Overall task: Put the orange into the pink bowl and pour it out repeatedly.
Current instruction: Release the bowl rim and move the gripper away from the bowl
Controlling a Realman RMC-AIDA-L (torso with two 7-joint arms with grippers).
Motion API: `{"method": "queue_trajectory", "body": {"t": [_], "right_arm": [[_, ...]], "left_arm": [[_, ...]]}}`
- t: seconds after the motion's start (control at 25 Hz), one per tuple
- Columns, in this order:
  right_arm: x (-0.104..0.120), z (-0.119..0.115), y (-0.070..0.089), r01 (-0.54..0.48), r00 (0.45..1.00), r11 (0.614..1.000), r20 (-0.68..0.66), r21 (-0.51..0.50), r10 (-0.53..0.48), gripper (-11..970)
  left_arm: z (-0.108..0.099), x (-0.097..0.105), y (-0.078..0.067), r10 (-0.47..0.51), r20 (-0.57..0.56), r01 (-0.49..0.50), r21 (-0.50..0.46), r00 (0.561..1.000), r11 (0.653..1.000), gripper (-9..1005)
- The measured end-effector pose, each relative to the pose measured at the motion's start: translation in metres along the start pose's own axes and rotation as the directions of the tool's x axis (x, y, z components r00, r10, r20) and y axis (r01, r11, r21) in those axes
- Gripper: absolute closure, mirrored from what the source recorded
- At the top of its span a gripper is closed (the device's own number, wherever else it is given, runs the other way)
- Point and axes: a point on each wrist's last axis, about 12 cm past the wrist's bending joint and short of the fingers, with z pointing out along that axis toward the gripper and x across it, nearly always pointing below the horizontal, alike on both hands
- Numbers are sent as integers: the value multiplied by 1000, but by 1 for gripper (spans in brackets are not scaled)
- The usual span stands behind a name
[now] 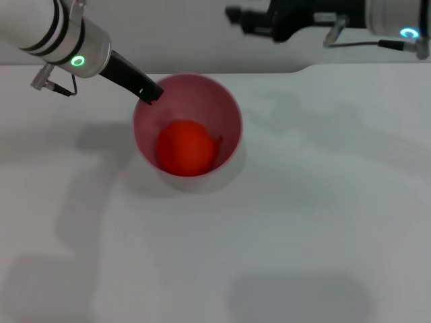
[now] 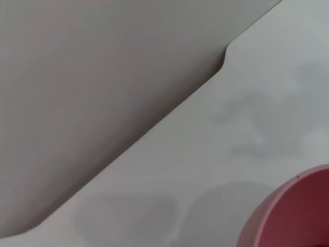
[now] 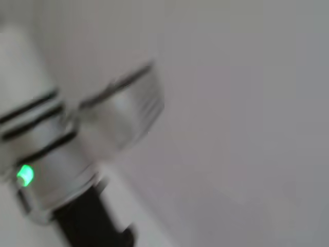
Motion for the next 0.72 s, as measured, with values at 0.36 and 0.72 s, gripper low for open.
{"method": "queue_trajectory", "body": {"t": [0.36, 0.72], "right_arm": [[58, -43, -13, -63, 844, 967, 530, 246, -80, 457], [120, -95, -20, -269, 661, 760, 687, 591, -301, 457]], "left_arm": [[9, -3, -6, 47, 27, -46, -33, 999, 998, 954], [17, -8, -16, 100, 77, -96, -62, 992, 993, 953]]}}
